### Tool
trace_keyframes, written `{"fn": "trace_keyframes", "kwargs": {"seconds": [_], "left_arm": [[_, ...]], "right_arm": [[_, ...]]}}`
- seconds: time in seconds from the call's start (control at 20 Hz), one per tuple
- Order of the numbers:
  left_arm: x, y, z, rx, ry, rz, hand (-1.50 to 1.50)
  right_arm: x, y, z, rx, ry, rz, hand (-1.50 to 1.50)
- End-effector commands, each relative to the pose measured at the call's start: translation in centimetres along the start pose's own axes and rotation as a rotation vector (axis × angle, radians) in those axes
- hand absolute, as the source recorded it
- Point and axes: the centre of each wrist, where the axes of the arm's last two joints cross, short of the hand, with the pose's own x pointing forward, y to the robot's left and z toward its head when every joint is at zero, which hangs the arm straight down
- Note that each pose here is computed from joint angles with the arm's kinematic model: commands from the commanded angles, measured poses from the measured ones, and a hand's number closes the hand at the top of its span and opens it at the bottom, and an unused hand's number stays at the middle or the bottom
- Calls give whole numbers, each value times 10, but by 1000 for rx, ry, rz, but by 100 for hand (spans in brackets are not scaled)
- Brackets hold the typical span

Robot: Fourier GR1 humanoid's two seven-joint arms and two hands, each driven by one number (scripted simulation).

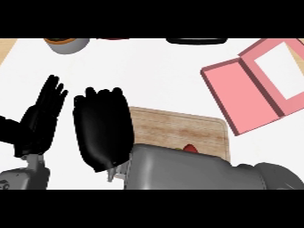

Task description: Pick the tomato from the cutting board and place it in the cardboard box

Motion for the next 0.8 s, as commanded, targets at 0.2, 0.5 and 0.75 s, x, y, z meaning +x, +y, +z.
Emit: {"fn": "trace_keyframes", "kwargs": {"seconds": [0.2,0.5,0.75], "left_arm": [[-3,10,8,24,3,3,0],[0,-5,2,21,-10,-3,0],[10,3,-4,28,-13,-9,0]], "right_arm": [[-32,-52,-40,-227,297,-32,150],[-78,-83,-51,-222,388,-14,150],[-133,-76,-47,-273,437,28,150]]}}
